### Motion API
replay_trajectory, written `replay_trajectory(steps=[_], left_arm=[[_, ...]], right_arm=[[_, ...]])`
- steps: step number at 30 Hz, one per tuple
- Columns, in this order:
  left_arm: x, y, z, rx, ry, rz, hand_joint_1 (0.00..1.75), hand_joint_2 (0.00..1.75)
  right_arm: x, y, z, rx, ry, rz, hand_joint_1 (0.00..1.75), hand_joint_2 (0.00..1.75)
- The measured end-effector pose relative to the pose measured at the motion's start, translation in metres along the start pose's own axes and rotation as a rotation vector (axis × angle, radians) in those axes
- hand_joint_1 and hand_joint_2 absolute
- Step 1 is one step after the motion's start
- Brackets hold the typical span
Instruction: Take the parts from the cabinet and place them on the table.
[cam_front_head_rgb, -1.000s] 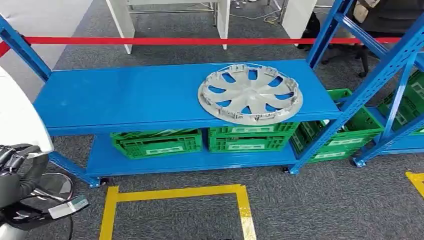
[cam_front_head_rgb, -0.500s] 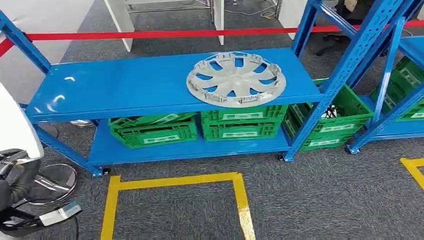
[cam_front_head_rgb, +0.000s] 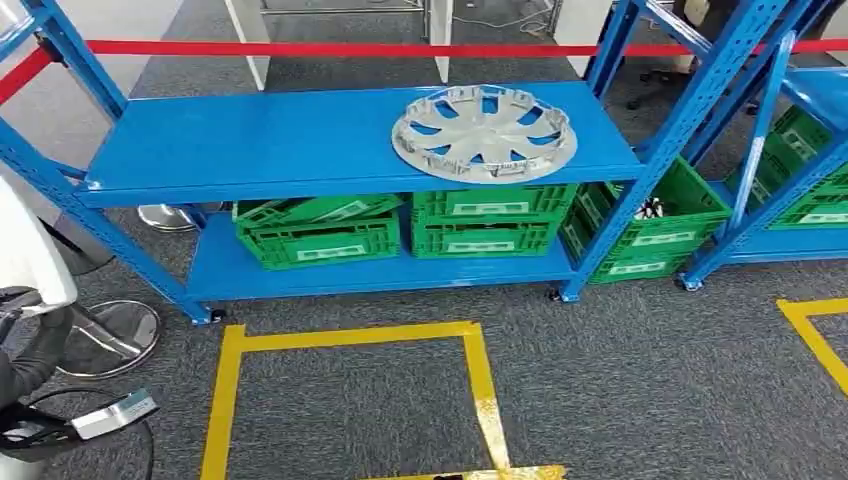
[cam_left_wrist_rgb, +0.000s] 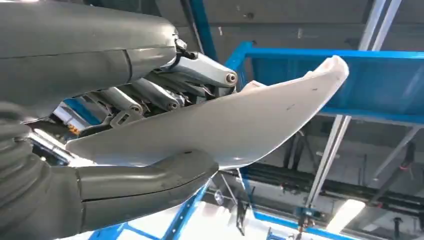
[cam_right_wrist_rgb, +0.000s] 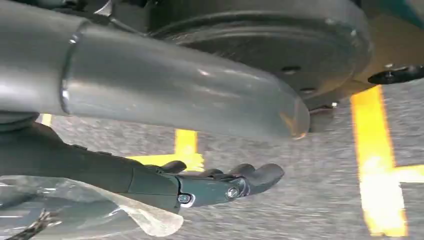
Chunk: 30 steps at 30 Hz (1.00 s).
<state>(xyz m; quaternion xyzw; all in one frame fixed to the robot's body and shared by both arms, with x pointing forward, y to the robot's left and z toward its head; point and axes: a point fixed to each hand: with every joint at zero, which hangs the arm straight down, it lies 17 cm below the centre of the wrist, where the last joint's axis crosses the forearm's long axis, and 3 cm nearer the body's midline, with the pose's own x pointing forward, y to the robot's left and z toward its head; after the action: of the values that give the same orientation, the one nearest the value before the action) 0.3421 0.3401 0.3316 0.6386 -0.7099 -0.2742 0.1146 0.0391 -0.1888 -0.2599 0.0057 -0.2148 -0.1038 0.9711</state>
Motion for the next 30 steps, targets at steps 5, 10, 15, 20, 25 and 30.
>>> replay_trajectory(steps=[5, 10, 15, 20, 25, 30], left_arm=[[0.004, -0.001, -0.009, 0.018, -0.010, 0.003, 1.75, 1.75], [0.006, -0.002, -0.016, 0.031, -0.018, 0.005, 1.75, 1.75], [0.005, -0.004, -0.018, 0.031, -0.010, 0.009, 1.75, 1.75], [0.008, -0.002, -0.017, 0.042, -0.023, 0.030, 1.75, 1.75], [0.004, 0.000, -0.014, 0.050, -0.002, 0.054, 1.75, 1.75], [0.003, -0.002, -0.012, 0.045, 0.000, 0.060, 1.75, 1.75]], right_arm=[[0.002, 0.001, -0.001, -0.002, -0.002, -0.013, 0.00, 0.00], [0.000, 0.000, 0.000, -0.012, -0.003, 0.005, 0.00, 0.00], [0.000, 0.002, 0.000, -0.006, 0.002, 0.009, 0.00, 0.00], [0.001, 0.004, 0.000, 0.004, 0.001, -0.004, 0.00, 0.00], [-0.002, 0.005, 0.001, 0.014, 0.008, 0.008, 0.00, 0.00], [-0.001, 0.006, 0.001, 0.020, 0.005, 0.003, 0.00, 0.00]])
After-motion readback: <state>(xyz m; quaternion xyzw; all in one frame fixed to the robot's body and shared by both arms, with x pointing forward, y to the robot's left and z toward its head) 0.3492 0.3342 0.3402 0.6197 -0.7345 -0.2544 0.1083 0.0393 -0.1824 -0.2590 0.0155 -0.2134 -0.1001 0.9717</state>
